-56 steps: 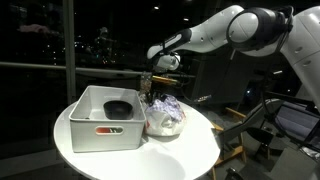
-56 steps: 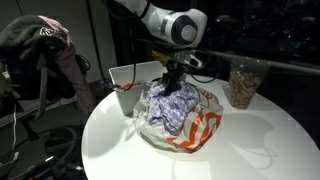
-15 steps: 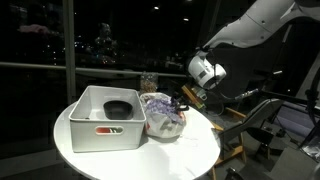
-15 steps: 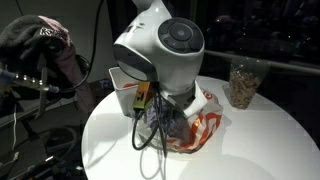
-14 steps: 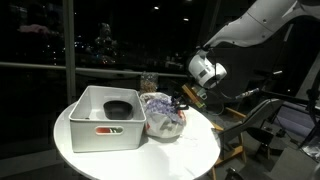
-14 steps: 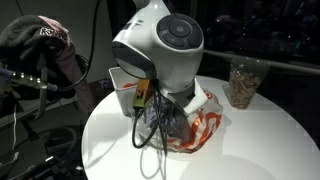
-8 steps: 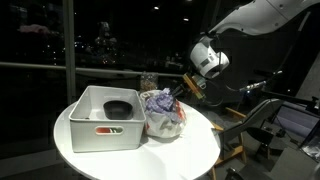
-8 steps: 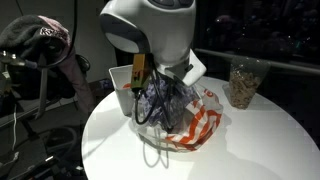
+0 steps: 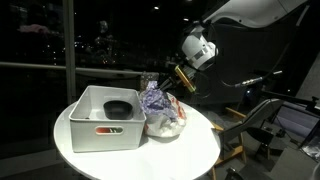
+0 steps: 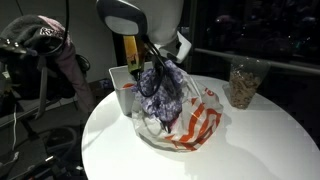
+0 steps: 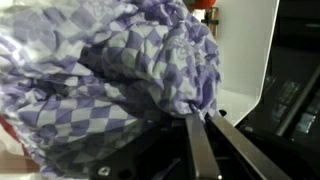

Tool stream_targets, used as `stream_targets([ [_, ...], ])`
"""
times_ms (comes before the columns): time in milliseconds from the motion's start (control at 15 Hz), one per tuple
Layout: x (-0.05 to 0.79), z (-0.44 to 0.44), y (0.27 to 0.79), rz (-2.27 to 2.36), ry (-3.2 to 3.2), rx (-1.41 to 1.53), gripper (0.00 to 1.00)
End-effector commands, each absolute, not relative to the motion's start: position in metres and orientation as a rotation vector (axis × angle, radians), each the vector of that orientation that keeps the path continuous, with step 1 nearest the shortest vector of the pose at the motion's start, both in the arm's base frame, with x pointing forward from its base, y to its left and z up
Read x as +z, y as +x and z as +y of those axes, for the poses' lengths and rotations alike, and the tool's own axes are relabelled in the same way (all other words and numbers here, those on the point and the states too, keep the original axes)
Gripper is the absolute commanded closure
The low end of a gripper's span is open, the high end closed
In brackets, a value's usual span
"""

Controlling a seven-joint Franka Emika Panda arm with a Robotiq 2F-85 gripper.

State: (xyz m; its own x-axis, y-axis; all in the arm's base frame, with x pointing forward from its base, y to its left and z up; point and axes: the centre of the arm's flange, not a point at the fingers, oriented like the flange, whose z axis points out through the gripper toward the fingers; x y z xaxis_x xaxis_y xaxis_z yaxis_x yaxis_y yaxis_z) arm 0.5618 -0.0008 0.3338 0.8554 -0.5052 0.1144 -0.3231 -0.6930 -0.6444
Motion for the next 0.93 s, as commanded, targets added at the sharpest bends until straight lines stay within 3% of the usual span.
stream_targets([
  [0,0.313,0.01,0.588,0.545,-2.45,-0.231,0.98],
  [467,0.251,-0.012,0.612,0.696,-2.703,0.055,0.98],
  [867,0.24,0.021,0.655,0.489,-2.826,0.277,0.98],
])
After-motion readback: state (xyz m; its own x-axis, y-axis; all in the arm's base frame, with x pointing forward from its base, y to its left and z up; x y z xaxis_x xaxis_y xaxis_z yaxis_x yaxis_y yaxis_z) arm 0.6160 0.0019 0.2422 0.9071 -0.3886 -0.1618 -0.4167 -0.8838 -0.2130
